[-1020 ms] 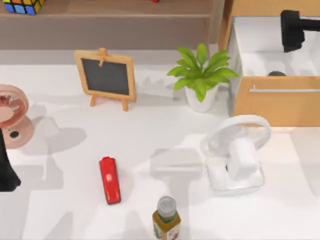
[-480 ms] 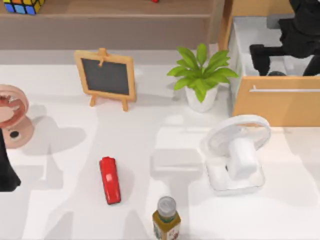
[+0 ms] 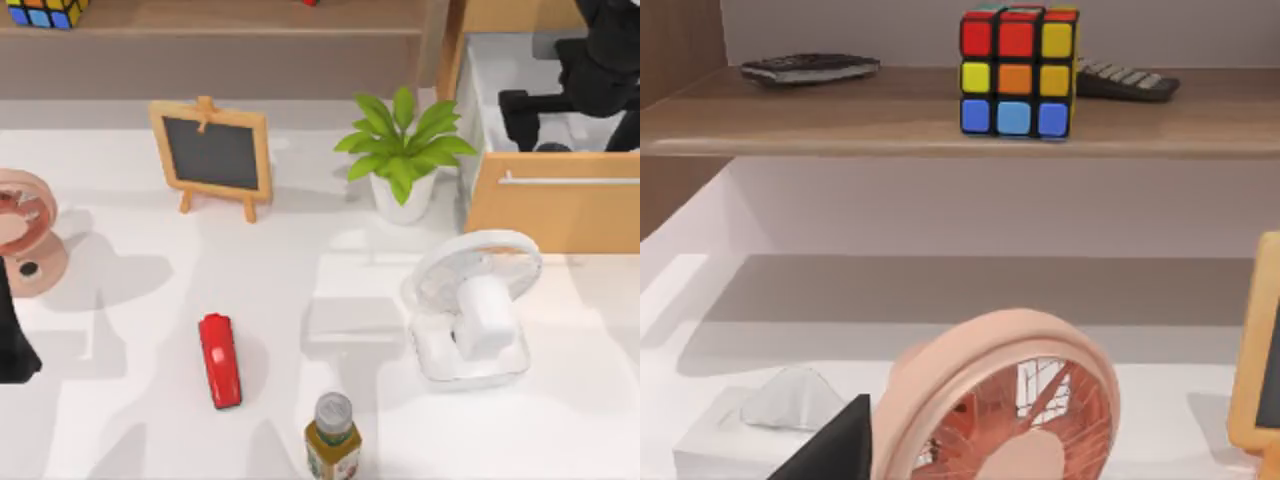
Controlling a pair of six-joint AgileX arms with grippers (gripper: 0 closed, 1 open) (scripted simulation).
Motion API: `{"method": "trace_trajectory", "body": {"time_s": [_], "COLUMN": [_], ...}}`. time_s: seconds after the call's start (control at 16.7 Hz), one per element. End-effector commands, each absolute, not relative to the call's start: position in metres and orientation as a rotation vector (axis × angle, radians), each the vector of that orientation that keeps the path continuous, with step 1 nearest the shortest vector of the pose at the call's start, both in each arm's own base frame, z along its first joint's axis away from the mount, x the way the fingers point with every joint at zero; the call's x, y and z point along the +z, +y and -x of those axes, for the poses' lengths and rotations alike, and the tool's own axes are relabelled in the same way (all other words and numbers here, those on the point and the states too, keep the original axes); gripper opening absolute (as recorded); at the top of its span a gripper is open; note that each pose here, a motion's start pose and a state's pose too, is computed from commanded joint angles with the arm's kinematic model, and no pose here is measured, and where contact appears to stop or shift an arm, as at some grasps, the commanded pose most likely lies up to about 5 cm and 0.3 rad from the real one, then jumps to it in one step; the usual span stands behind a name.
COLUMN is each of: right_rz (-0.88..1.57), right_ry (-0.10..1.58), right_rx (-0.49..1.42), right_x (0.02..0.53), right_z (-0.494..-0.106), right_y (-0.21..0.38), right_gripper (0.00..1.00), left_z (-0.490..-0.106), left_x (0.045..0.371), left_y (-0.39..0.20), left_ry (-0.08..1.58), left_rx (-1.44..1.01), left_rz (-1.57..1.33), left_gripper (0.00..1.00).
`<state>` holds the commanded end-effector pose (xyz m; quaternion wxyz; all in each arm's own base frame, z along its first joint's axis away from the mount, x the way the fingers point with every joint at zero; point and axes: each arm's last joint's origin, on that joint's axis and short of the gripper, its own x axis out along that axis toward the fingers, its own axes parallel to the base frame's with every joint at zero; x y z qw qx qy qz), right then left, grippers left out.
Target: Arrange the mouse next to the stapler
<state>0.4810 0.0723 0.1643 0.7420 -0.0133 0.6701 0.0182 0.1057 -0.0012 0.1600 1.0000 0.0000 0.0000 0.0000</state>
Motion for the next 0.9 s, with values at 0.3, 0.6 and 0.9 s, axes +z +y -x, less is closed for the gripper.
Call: {"method": "trace_trajectory", "body": {"time_s": [0.3,0.6,0.9], "right_rz": [0.028,0.028,0.028], "right_ry": [1.467,1.466,1.463], "right_rx": [0.037,0.036,0.037], "right_x": [0.16,0.152,0.139], "right_z": [-0.48,-0.48,-0.484], "right_y": [0.071,0.071,0.07], "right_gripper": [1.0,1.0,1.0], "left_z": [-0.106,-0.106,-0.106], "left_x": [0.16,0.16,0.16], "left_y": [-0.001,-0.001,-0.001], "left_ry": [0.0,0.0,0.0], "left_rx": [0.0,0.0,0.0], "left_rz": [0.0,0.0,0.0], "left_gripper": [1.0,1.0,1.0]}}
